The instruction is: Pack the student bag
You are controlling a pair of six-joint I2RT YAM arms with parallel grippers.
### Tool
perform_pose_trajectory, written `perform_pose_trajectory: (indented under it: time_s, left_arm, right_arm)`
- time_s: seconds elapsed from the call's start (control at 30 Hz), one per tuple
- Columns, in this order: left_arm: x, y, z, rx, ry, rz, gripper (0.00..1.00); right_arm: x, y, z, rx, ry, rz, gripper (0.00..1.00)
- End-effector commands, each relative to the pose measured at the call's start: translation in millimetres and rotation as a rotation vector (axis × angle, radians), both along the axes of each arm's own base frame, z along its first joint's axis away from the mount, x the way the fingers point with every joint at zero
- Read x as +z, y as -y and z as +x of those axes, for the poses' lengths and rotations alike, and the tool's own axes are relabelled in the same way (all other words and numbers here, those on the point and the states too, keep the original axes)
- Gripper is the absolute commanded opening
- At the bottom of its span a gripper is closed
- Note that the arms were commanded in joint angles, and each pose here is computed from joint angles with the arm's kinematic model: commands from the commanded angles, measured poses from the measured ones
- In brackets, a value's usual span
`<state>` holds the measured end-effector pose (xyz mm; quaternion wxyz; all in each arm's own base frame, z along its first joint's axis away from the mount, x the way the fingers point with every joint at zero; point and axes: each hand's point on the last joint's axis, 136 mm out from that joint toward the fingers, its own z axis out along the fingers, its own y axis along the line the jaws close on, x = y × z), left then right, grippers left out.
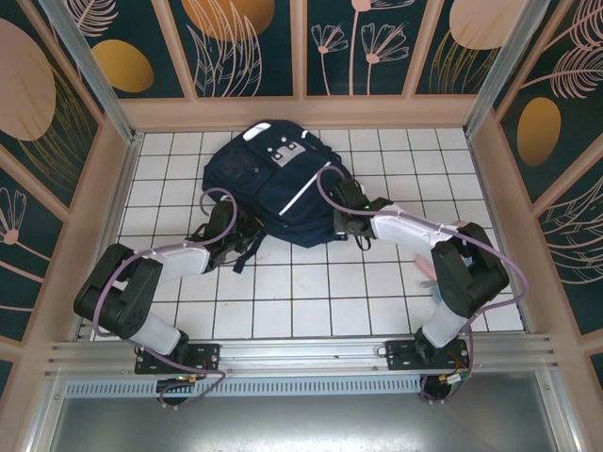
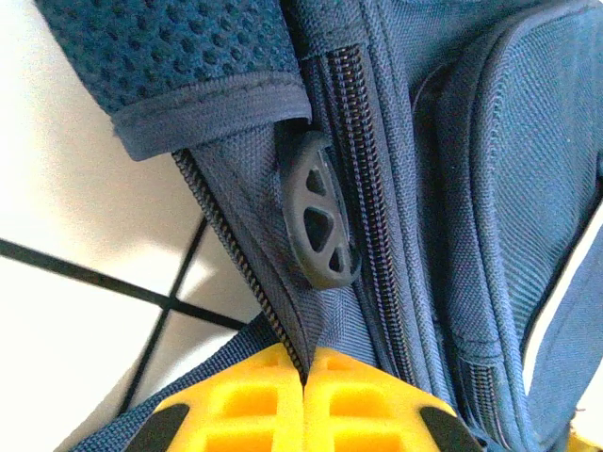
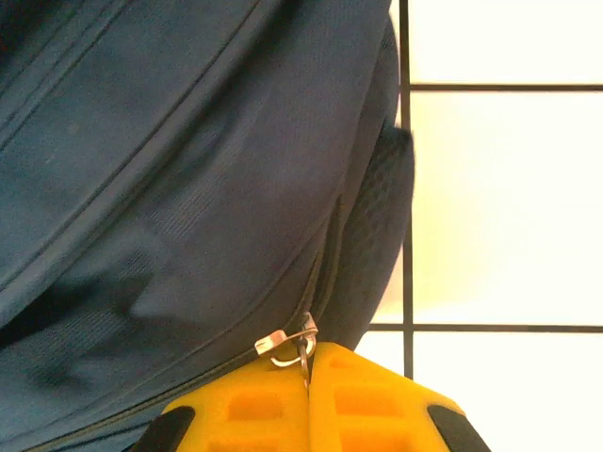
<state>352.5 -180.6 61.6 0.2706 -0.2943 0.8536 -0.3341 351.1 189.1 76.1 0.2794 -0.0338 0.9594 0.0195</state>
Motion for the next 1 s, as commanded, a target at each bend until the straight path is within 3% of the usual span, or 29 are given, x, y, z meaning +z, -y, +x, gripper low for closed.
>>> perform_pose_trajectory:
  time_s: [0.0, 0.03, 0.13, 0.2, 0.27, 0.4, 0.63, 0.97]
  left_arm:
    - [11, -53, 28, 0.120, 0.062, 0.166, 0.00]
    - [12, -57, 32, 0.118, 0.061, 0.180, 0.00]
    - [12, -77, 42, 0.127, 0.038, 0.252, 0.20]
    - [16, -90, 43, 0.148, 0.037, 0.284, 0.27]
    - [25, -99, 40, 0.164, 0.045, 0.305, 0.43]
    - [35, -103, 26, 0.162, 0.034, 0.309, 0.65]
    - [42, -66, -13, 0.073, 0.016, 0.039, 0.69]
    - [49, -52, -59, 0.100, -0.029, -0.050, 0.73]
  right_arm:
    - [10, 22, 26, -0.037, 0.053, -0.087, 0.02]
    - [11, 15, 26, -0.015, 0.048, -0.073, 0.02]
    - [14, -16, 14, 0.101, 0.043, -0.011, 0.01]
    - [15, -40, 0, 0.185, 0.023, 0.054, 0.00]
    - [18, -63, -17, 0.267, 0.005, 0.138, 0.00]
    - [35, -100, -44, 0.399, -0.007, 0.312, 0.00]
    - [76, -140, -66, 0.531, 0.008, 0.547, 0.00]
    - [69, -203, -66, 0.631, -0.005, 0.578, 0.00]
